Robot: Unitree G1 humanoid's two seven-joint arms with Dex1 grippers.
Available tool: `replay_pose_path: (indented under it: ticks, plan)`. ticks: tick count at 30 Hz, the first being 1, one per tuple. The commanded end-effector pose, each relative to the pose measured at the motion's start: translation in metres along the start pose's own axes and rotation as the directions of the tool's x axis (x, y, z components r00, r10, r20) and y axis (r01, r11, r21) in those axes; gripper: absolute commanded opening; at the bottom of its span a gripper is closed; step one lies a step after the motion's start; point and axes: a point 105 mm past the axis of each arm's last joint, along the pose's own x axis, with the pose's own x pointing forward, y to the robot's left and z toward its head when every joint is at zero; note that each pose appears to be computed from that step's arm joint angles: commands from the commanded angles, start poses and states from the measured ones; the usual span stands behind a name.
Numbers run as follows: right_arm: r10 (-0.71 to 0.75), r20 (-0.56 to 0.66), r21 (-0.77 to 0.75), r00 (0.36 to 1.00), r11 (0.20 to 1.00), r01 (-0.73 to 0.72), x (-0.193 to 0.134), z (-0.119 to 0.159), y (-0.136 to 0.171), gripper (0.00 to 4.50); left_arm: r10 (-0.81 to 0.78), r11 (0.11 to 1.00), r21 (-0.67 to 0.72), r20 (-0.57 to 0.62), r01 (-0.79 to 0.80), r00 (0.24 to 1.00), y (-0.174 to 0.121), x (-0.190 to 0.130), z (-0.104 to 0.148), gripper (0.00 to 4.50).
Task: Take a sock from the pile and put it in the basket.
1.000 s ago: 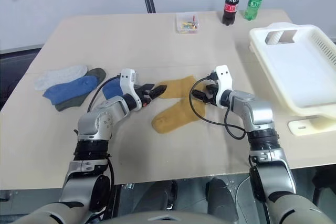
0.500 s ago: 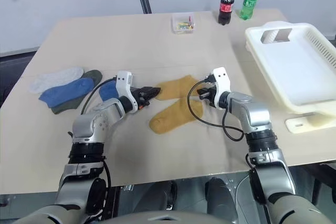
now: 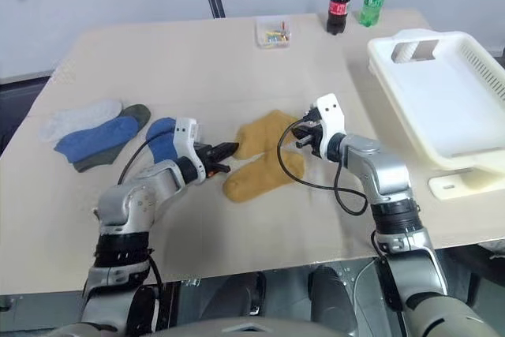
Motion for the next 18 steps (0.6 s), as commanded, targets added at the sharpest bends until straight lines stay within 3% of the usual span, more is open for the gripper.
replay_pose_path:
  ticks: [1, 10, 18]
  plan:
    - [0.06, 0.038, -0.032, 0.998, 0.998, -0.059, -0.021, 0.015, 0.023, 0.0, -0.021, 0.998, 0.055, 0.041, 0.018, 0.999, -0.019, -0.029, 0.014, 0.07]
    - [0.067, 0.027, -0.01, 0.997, 0.998, -0.067, -0.045, 0.019, 0.04, 0.0, 0.045, 0.999, -0.005, 0.058, -0.045, 0.997, -0.023, -0.058, 0.008, 0.07]
    - [0.122, -0.12, 0.032, 0.985, 0.992, -0.119, -0.06, -0.008, 0.057, 0.0, 0.019, 0.999, -0.05, -0.038, -0.021, 0.999, -0.036, -0.065, -0.021, 0.07]
